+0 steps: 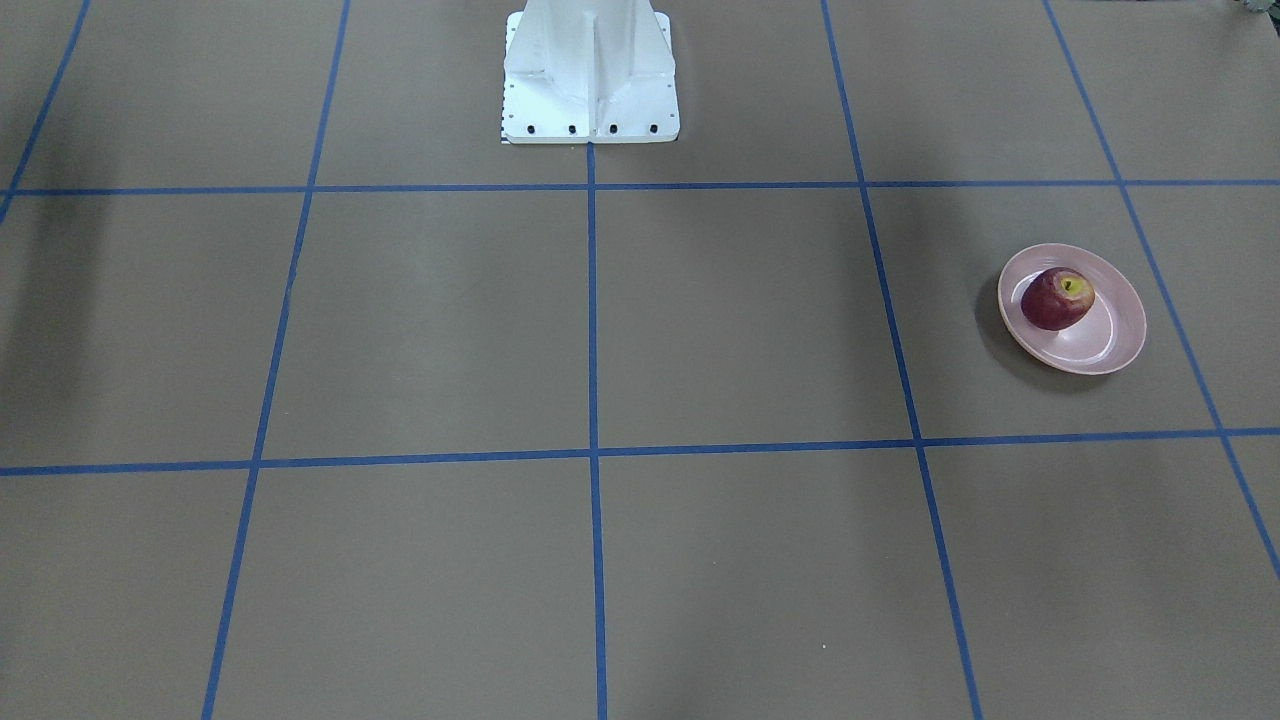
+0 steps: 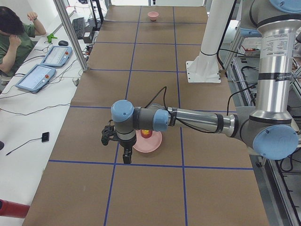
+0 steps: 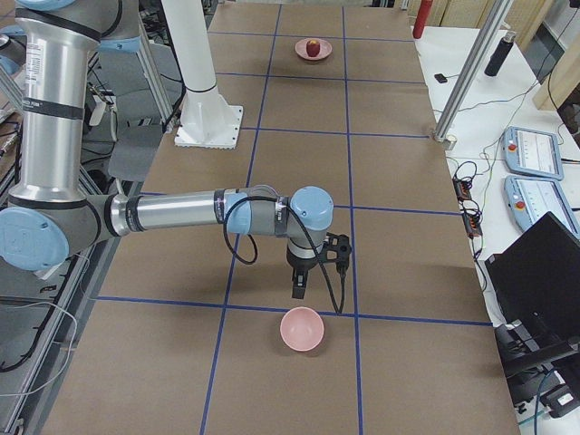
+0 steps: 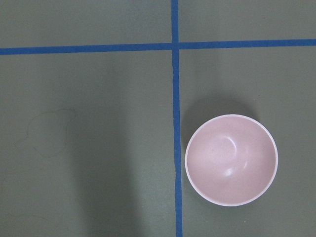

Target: Move apple from plate to bowl

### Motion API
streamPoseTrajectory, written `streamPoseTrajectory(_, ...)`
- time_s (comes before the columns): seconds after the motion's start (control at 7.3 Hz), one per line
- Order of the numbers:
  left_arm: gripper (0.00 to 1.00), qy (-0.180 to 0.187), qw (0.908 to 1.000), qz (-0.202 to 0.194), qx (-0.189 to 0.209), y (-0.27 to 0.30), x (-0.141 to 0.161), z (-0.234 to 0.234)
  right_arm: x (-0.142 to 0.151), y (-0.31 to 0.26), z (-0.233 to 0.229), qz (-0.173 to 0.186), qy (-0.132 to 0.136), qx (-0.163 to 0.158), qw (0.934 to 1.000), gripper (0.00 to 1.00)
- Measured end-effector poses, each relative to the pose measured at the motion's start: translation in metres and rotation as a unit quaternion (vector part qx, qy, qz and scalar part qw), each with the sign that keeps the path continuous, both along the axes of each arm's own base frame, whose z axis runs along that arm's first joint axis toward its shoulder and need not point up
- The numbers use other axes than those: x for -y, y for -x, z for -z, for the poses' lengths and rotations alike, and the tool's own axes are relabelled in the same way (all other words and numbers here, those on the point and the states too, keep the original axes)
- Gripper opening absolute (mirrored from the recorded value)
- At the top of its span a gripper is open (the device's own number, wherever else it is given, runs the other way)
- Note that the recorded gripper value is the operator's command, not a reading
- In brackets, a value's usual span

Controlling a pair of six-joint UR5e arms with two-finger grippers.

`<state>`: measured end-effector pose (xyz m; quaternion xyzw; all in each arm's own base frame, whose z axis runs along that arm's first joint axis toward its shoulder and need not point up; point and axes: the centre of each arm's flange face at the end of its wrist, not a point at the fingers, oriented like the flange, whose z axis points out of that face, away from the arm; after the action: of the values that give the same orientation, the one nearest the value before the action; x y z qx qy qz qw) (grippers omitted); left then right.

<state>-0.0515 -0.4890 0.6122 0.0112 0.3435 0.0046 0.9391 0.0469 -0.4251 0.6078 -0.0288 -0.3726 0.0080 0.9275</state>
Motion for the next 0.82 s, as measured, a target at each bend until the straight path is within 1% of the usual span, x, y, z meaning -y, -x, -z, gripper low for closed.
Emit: streamPoseTrajectory(0.82, 0.98, 0.0, 1.0, 0.0, -0.005, -0.0008, -0.0001, 0.0013, -0.0002, -0.0003, 0.0007, 0.0, -0.001, 0.0, 1.0, 1.0)
